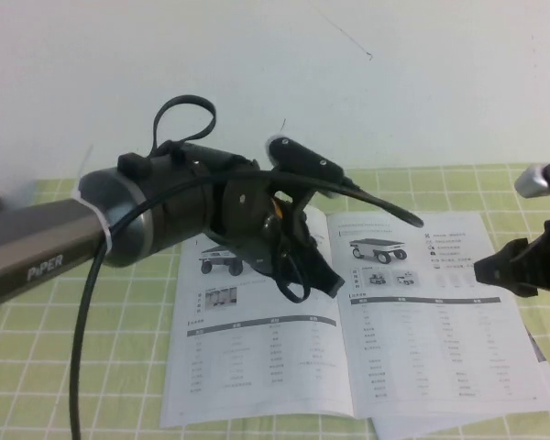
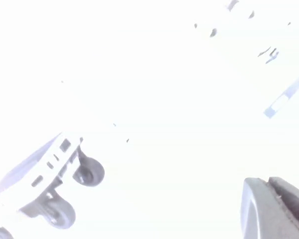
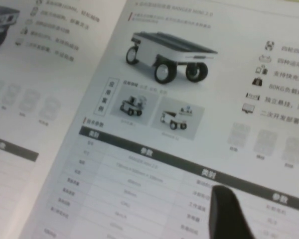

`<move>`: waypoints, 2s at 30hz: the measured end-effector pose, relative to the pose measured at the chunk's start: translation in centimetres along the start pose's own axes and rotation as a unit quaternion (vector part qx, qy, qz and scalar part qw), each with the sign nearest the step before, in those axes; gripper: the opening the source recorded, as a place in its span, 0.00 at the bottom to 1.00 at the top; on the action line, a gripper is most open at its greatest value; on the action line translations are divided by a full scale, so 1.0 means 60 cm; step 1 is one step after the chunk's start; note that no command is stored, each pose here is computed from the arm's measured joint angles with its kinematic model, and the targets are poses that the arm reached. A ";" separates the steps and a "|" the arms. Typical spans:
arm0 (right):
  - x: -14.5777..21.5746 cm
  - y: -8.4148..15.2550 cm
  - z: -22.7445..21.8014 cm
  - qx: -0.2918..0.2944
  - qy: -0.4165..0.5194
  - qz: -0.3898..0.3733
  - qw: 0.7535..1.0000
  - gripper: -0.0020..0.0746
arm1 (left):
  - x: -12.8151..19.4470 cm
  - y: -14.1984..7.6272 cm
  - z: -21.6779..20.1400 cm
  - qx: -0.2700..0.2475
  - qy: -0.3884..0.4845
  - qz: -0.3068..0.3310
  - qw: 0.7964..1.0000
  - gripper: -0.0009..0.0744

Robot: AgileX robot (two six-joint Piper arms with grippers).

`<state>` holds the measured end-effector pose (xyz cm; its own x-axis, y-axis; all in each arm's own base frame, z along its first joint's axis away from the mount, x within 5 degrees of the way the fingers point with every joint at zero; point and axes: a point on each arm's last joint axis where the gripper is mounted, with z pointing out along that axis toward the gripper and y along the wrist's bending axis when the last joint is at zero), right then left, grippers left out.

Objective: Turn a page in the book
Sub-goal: Open the closed book

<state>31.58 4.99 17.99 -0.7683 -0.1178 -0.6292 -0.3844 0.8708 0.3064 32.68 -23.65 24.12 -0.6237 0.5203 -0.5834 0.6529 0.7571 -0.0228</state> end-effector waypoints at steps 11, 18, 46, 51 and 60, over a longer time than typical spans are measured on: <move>0.036 -0.015 -0.005 0.047 0.120 -0.022 0.991 0.25 | 0.075 0.030 0.099 0.041 0.071 -0.064 0.995 0.01; 0.042 -0.020 -0.001 0.055 0.136 -0.015 0.989 0.33 | 0.076 0.024 0.109 0.061 0.063 -0.071 0.994 0.01; 0.040 -0.049 0.060 0.049 0.140 0.029 0.989 0.59 | 0.074 0.022 0.108 0.070 0.056 -0.072 0.993 0.01; 0.038 -0.048 0.064 0.041 0.132 0.032 0.990 0.59 | 0.074 0.022 0.108 0.070 0.056 -0.071 0.993 0.01; 0.036 -0.046 0.066 0.033 0.123 0.036 0.991 0.59 | 0.074 0.022 0.108 0.070 0.056 -0.069 0.994 0.01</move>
<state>33.04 4.21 12.96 -0.8972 -0.1587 -0.4121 -0.2948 0.9100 0.2914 33.57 -22.92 16.22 -0.7508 0.4615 -0.4725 0.6059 0.7661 -0.2144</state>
